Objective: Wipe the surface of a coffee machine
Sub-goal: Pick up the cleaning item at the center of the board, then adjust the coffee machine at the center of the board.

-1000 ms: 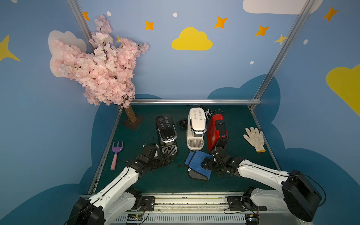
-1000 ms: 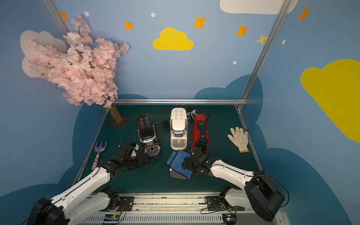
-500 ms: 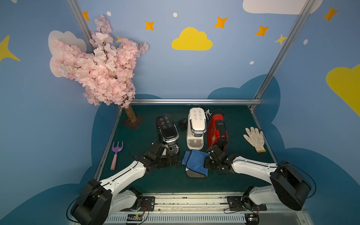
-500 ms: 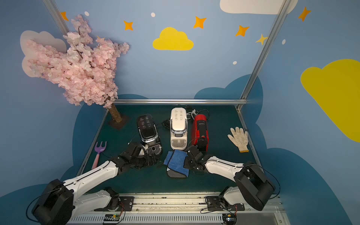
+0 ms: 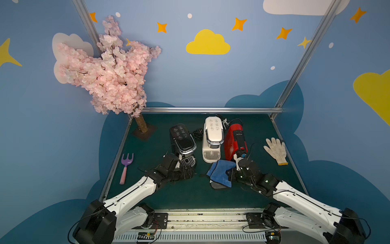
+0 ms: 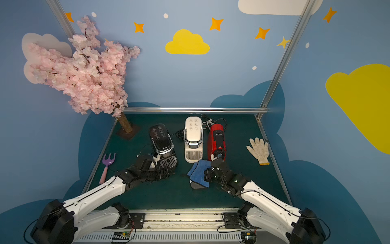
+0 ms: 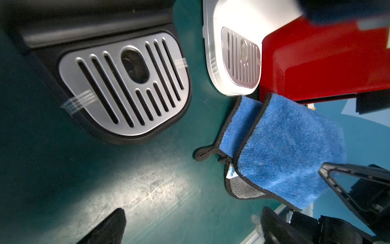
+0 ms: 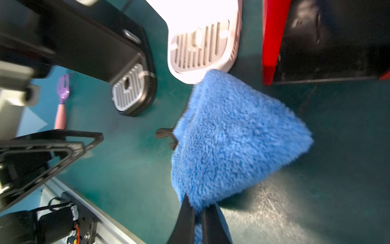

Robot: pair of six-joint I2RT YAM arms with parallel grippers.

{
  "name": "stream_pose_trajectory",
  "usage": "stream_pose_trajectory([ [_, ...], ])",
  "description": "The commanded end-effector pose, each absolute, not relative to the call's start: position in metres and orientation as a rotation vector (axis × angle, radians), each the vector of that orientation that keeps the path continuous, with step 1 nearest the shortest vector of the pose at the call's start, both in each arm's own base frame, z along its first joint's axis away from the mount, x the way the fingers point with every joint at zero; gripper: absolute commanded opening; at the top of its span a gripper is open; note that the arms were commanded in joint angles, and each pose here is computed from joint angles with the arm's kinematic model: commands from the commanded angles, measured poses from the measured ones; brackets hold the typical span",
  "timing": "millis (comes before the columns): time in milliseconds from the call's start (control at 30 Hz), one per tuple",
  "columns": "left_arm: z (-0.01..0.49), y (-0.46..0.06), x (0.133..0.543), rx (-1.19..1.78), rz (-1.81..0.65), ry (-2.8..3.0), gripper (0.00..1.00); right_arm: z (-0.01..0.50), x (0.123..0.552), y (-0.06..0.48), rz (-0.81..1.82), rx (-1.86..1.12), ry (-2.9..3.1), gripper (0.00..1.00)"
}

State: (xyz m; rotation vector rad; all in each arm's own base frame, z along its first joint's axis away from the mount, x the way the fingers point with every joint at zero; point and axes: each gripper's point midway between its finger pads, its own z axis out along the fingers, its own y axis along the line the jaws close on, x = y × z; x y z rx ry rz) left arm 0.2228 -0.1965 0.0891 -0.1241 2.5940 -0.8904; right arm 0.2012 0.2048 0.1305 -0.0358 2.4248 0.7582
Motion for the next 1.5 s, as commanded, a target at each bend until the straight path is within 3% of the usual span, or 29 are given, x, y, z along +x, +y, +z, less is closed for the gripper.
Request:
stream_pose_trajectory([
  [0, 0.086, -0.186, 0.222, -0.148, -0.819, 2.593, 1.00, 0.152, 0.204, 0.197, 0.750, -0.100, 2.303, 0.00],
  [500, 0.151, -0.176, 0.202, -0.065, -0.923, 2.407, 0.98, 0.278, 0.209, 0.184, 0.941, -0.213, 1.974, 0.00],
  [667, 0.150, -0.177, 0.214, -0.029, -0.860, 2.411, 0.99, 0.331, 0.222, 0.159, 0.825, -0.204, 1.889, 0.00],
  [833, 0.134, -0.168, 0.224, -0.105, -0.750, 2.475, 0.99, 0.360, 0.251, 0.114, 0.514, -0.079, 1.926, 0.00],
  [1200, 0.112, -0.146, 0.235, -0.210, -0.674, 2.496, 1.00, 0.334, 0.267, 0.067, 0.216, 0.039, 2.108, 0.00],
  [1467, 0.094, -0.130, 0.254, -0.277, -0.670, 2.485, 1.00, 0.311, 0.309, 0.108, 0.465, -0.024, 2.178, 0.00],
])
